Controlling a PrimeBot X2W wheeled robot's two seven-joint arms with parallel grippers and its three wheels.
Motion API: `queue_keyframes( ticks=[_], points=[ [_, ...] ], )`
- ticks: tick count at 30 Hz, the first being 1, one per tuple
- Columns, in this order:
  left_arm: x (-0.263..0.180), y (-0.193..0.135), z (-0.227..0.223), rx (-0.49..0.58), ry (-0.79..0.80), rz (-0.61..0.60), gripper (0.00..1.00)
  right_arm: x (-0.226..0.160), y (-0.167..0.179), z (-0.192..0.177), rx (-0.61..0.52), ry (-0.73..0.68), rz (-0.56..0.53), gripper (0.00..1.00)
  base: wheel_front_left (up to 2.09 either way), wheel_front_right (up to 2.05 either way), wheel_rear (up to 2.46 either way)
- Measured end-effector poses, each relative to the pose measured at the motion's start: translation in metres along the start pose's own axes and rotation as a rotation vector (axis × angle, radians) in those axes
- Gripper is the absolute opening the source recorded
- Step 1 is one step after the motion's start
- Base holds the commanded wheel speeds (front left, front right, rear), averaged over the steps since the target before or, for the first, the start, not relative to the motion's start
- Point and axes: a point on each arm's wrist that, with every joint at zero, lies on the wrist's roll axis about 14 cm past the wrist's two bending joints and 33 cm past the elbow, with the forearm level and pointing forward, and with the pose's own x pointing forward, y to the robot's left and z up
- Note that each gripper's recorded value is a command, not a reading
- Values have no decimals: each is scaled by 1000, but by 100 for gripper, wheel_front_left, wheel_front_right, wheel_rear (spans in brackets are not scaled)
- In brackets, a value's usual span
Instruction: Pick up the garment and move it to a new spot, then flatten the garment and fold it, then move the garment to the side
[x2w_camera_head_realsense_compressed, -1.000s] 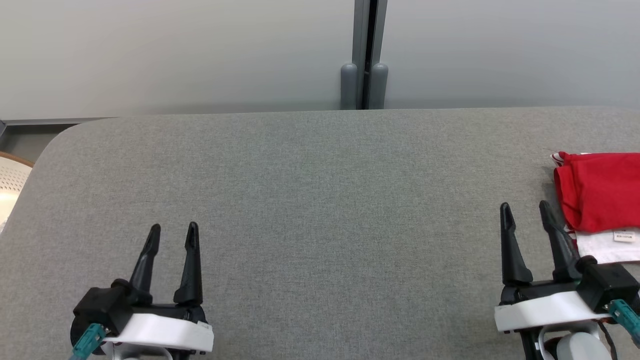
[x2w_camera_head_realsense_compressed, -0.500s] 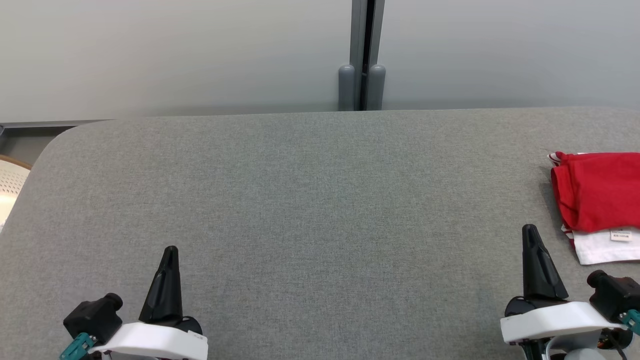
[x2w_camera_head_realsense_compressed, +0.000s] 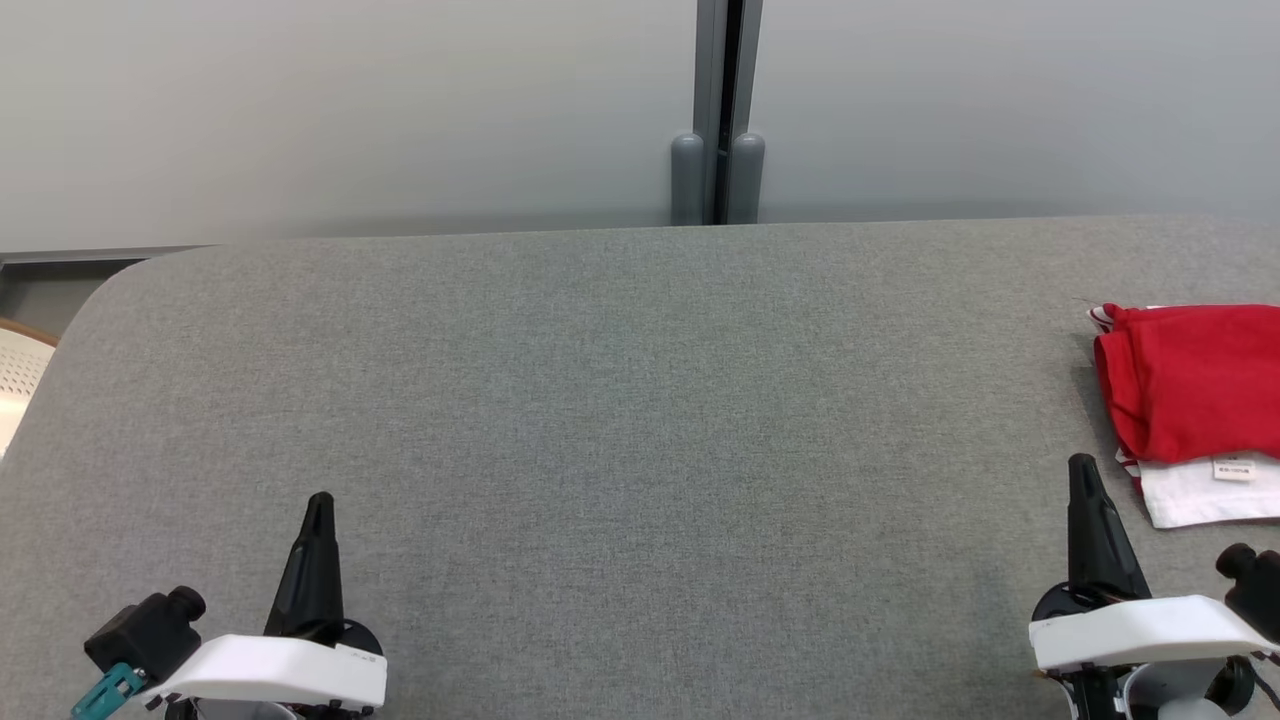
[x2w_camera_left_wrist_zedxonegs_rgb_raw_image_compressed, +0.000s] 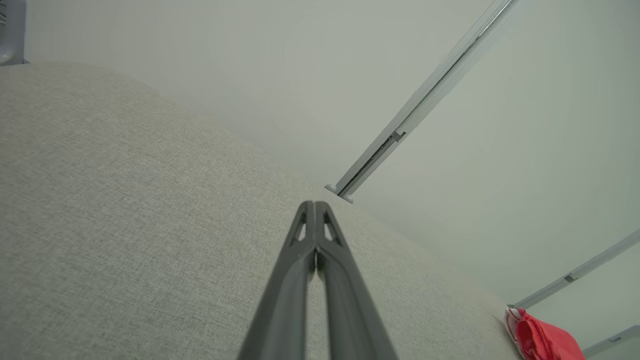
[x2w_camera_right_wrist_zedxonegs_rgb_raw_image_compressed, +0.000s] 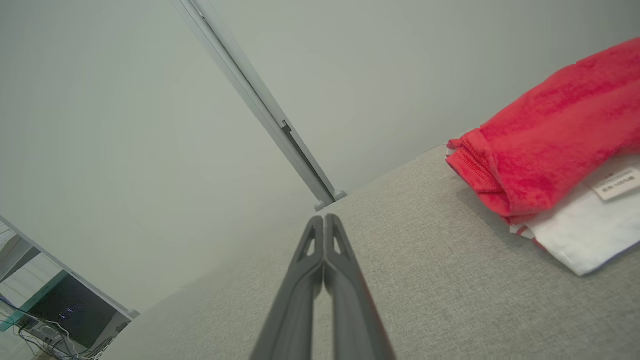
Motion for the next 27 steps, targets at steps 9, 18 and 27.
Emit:
queue_keyframes(
  ticks=[9, 18, 27],
  points=[
    [4, 1, 3, -117, 5, 10, 0, -1, -6, 2, 130, 3, -29, 0, 0, 0, 0],
    [6, 3, 3, -225, 17, 17, 0, -1, -12, 5, 249, 0, -51, 0, 0, 0, 0],
    [9, 1, 6, -326, 19, 14, 0, 0, -14, 9, 358, -5, -60, 0, 0, 0, 0]
  ],
)
